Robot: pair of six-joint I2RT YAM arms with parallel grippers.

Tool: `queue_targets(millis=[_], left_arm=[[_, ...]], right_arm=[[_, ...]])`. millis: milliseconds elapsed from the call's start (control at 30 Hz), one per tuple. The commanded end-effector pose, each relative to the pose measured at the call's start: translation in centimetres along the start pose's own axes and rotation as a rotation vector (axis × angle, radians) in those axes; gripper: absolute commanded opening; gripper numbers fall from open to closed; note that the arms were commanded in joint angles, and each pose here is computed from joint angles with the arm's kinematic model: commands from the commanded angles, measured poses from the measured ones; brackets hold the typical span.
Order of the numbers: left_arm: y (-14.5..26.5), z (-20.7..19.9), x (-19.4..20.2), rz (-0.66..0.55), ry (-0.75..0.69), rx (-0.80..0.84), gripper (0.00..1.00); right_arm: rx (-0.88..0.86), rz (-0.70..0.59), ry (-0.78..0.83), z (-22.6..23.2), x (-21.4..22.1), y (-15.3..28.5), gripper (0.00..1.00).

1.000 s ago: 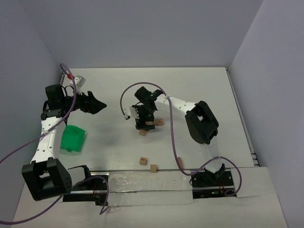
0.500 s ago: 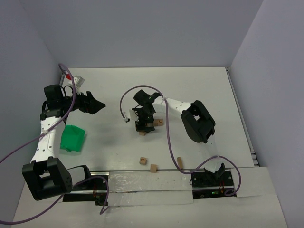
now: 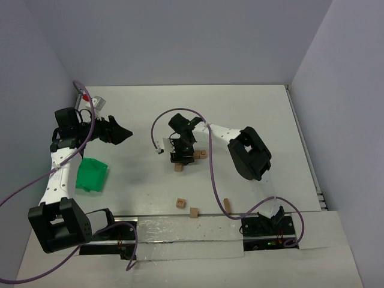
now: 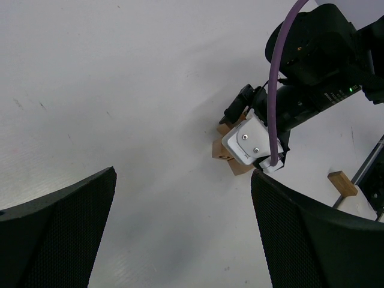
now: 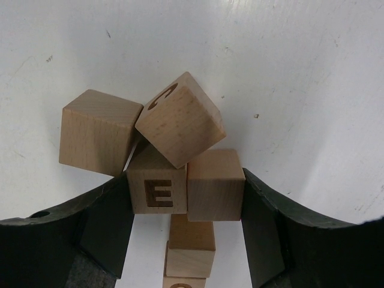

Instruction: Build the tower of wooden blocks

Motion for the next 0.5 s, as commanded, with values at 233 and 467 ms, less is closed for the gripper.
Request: queue_targets(millis=[233, 467], left_arm=[[0.5, 0.2, -0.8, -0.033, -0.035, 0.021, 0.99], [1.1, 0.0, -1.1, -0.053, -0.035, 0.015, 0.99]], right_arm=[[0.081, -0.098, -0.021, -2.0, -2.2, 2.1, 0.47], [0.165, -0.246, -0.081, -2.5, -3.9, 7.1, 0.43]])
Point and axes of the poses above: each gripper's point midway between its finger pads, its own y axis back along the fingers, its own z axis along the line the jaws close on, x = y × z, the point moved 6 cm from there along y, back along the fingers, and after that the axes turned 11 degrees about y, right-handed, at the moved point
